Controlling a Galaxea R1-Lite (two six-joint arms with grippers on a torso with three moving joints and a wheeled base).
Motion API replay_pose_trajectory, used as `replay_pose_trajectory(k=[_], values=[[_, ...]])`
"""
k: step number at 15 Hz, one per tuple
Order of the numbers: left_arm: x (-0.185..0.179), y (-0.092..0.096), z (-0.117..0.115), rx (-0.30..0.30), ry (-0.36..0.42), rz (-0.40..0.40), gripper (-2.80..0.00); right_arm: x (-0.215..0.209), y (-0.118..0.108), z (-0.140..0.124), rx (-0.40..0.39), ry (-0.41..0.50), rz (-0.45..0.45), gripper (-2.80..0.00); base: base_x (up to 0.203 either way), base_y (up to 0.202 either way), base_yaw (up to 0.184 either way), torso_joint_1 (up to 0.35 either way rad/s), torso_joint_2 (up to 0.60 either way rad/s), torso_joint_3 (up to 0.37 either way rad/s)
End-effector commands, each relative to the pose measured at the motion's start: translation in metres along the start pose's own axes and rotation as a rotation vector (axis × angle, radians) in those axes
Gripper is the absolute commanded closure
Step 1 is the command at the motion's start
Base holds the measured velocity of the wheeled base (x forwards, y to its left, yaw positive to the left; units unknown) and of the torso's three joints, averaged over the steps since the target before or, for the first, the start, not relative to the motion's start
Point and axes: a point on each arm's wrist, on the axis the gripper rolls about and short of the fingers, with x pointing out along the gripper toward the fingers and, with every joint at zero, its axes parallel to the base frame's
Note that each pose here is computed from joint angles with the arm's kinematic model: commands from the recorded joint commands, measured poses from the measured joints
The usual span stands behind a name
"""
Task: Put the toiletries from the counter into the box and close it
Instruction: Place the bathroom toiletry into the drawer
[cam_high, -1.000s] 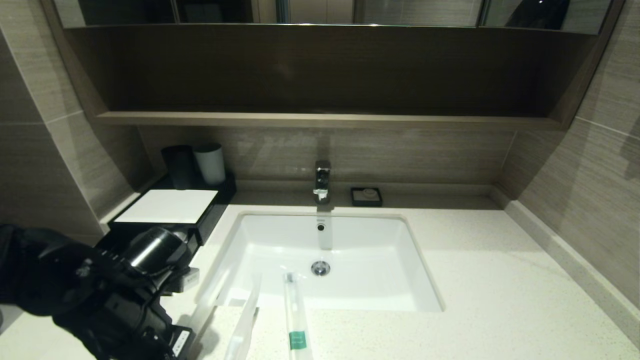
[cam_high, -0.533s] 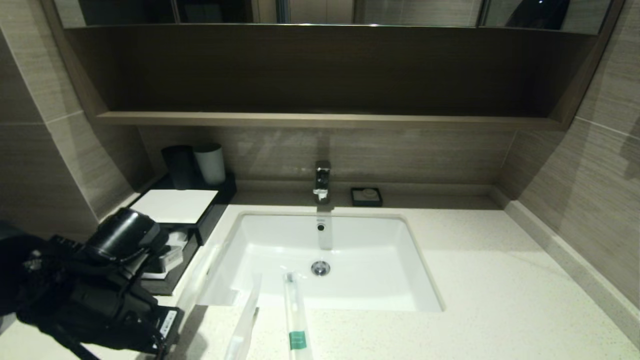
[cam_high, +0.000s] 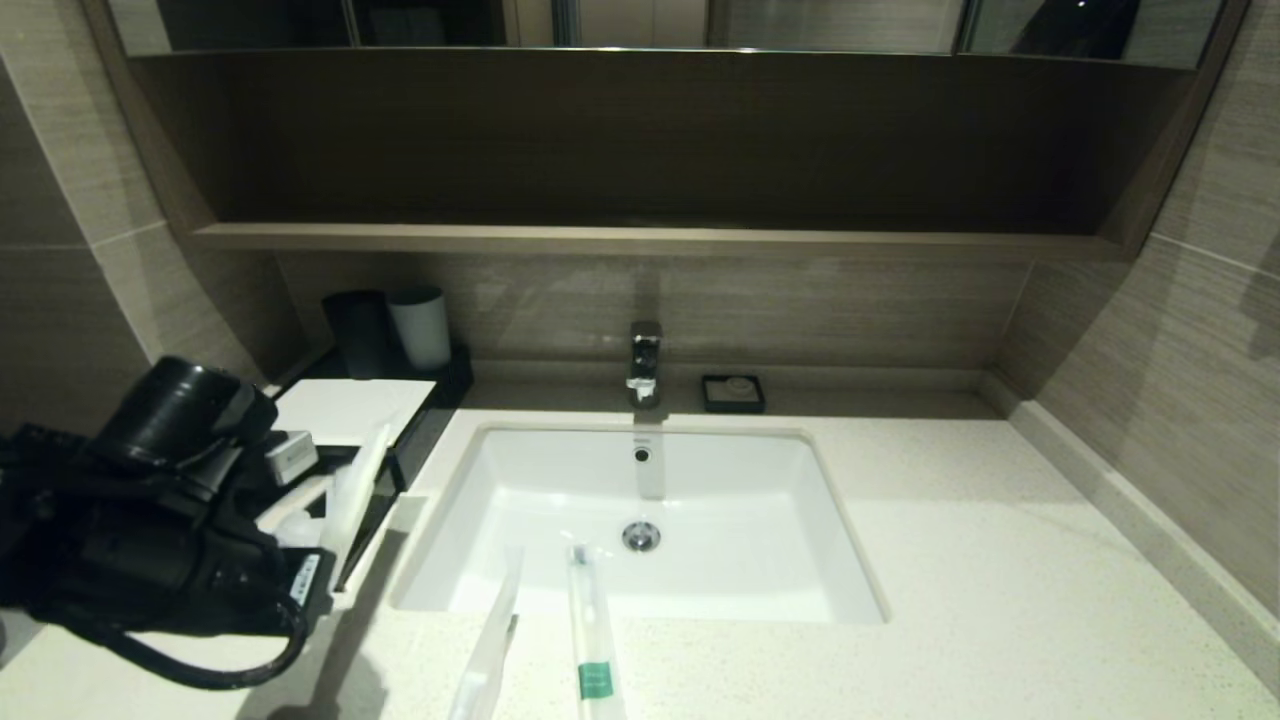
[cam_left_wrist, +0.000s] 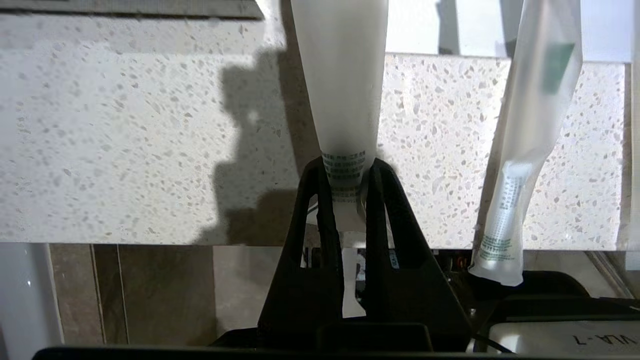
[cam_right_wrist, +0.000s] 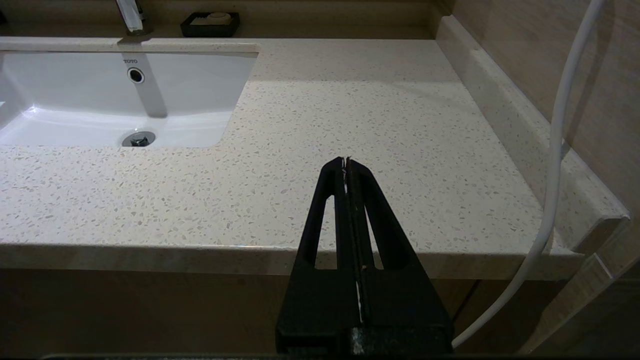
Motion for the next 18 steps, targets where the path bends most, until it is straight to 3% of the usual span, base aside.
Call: replay_pose_trajectory(k=[1, 3, 6, 11, 14, 18], values=[[-0.009, 0.007, 0.014, -0.035, -0.059, 0.024, 0.00, 0.000, 0.000, 0.000, 0.000, 0.001, 0.000, 0.00, 0.000, 0.000, 0.000, 0.000, 0.00, 0.000], [-0.017, 0.013, 0.028, -0.059, -0.078, 0.051, 0.00, 0.000, 0.000, 0.000, 0.000, 0.001, 0.000, 0.00, 0.000, 0.000, 0.000, 0.000, 0.00, 0.000], [-0.020, 0.023, 0.048, -0.097, -0.035, 0.085, 0.00, 0.000, 0.000, 0.000, 0.000, 0.001, 0.000, 0.00, 0.000, 0.000, 0.000, 0.000, 0.00, 0.000], [-0.014, 0.050, 0.067, -0.179, 0.124, 0.150, 0.00, 0.000, 0.000, 0.000, 0.000, 0.001, 0.000, 0.00, 0.000, 0.000, 0.000, 0.000, 0.00, 0.000], [-0.011, 0.067, 0.068, -0.187, 0.151, 0.174, 0.00, 0.000, 0.000, 0.000, 0.000, 0.001, 0.000, 0.00, 0.000, 0.000, 0.000, 0.000, 0.00, 0.000], [-0.003, 0.097, 0.067, -0.147, 0.193, 0.204, 0.00, 0.000, 0.000, 0.000, 0.000, 0.001, 0.000, 0.00, 0.000, 0.000, 0.000, 0.000, 0.00, 0.000]])
